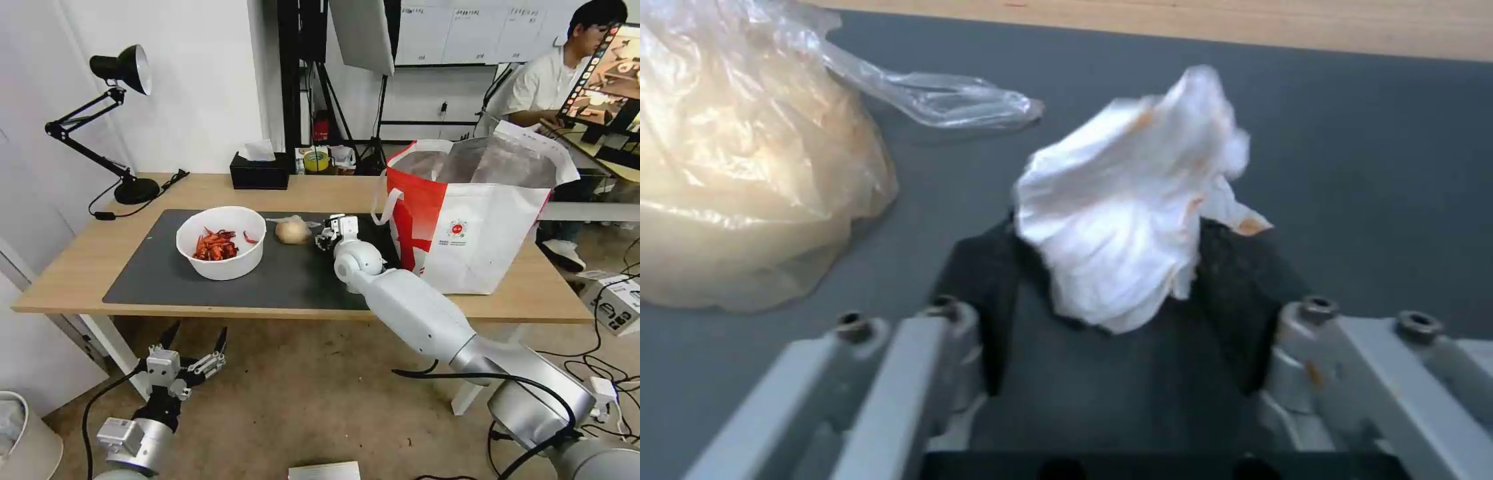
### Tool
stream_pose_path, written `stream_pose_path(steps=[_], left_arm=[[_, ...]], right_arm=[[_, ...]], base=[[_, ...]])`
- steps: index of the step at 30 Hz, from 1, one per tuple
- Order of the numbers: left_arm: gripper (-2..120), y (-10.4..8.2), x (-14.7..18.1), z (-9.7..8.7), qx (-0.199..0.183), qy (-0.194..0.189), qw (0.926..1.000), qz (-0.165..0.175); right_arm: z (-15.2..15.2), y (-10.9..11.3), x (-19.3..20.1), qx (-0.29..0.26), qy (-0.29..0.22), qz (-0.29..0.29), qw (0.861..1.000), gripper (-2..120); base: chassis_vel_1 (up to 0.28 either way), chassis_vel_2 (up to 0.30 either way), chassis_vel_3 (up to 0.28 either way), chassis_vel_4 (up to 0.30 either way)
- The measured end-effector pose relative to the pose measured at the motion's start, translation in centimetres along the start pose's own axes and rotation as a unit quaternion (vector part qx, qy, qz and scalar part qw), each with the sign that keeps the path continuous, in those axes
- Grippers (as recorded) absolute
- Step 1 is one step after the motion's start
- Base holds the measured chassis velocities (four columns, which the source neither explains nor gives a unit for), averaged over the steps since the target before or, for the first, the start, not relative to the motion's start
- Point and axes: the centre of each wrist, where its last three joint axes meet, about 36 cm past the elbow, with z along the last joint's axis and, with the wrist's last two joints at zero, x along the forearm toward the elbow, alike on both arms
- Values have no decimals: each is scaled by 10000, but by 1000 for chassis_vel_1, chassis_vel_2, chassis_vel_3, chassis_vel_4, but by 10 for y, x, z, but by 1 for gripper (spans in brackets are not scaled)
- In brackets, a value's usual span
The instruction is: Pick up the trash from the table and place it into the takeout bag.
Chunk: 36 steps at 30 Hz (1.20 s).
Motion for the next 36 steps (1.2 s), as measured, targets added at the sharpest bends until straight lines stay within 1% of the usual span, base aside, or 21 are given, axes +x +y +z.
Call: stream_pose_path(steps=[1,2,3,4,6,9,10,11,12,13,20,23,24,26,28,29,30,31,34,35,36], left_arm=[[100,0,0,0,0,0,10000,0],[100,0,0,0,5,1,10000,5],[100,-1,0,0,6,1,10000,8],[100,-1,0,0,6,1,10000,8],[100,-1,0,0,1,-5,10000,15],[100,-1,0,-1,1,-8,10000,20],[100,-1,1,-1,4,-5,10000,24],[100,-2,1,-1,6,-6,10000,27],[100,-2,1,-1,6,-6,10000,27],[100,-2,1,-1,10,-8,10000,30],[100,-4,1,-2,12,-48,10000,41],[100,-5,1,-4,15,-86,10000,46],[100,-5,1,-4,15,-86,10000,46],[100,-6,3,-6,20,-101,9999,52],[100,-7,3,-7,20,-103,9999,55],[100,-8,5,-8,24,-106,9999,59],[100,-8,5,-8,23,-103,9999,59],[100,-8,5,-8,23,-103,9999,59],[100,-8,7,-7,-5,-74,10000,43],[100,-8,8,-7,-9,-73,10000,39],[100,-8,8,-7,-9,-73,10000,39]], right_arm=[[0,0,0,0,0,0,10000,43],[1,-1,0,-5,0,7,10000,36],[2,-3,1,-6,-3,13,10000,33],[2,-3,1,-6,-3,13,10000,33],[3,-6,2,-6,-21,6,10000,22],[3,-8,3,-4,-44,-7,10000,17],[3,-10,4,6,-60,-20,10000,8],[3,-12,4,12,-70,-30,10000,3],[3,-12,4,12,-70,-30,10000,3],[3,-14,5,14,-96,-47,9999,0],[2,-15,20,60,-355,-292,9989,0],[-1,-11,47,163,-647,-657,9956,0],[-1,-11,47,163,-647,-657,9956,0],[-3,-7,70,231,-867,-878,9921,0],[-3,-7,74,236,-905,-910,9914,0],[-6,-10,93,264,-1142,-1002,9880,0],[-8,-13,103,296,-1308,-1007,9858,0],[-8,-13,103,296,-1308,-1007,9858,0],[-15,-28,141,408,-1858,-1142,9751,0],[-17,-34,151,450,-1981,-1159,9723,0],[-17,-34,151,450,-1981,-1159,9723,0]], base=[[0,0,0,0],[0,0,0,0],[0,0,0,0],[0,0,0,0],[0,0,0,0],[0,0,0,0],[0,0,0,0],[0,0,0,0],[0,0,0,0],[0,0,0,0],[0,0,0,0],[0,0,0,0],[0,0,0,0],[0,0,0,0],[0,0,0,0],[0,0,0,0],[0,0,0,0],[0,0,0,0],[0,0,0,0],[0,0,0,0],[0,0,0,0]])
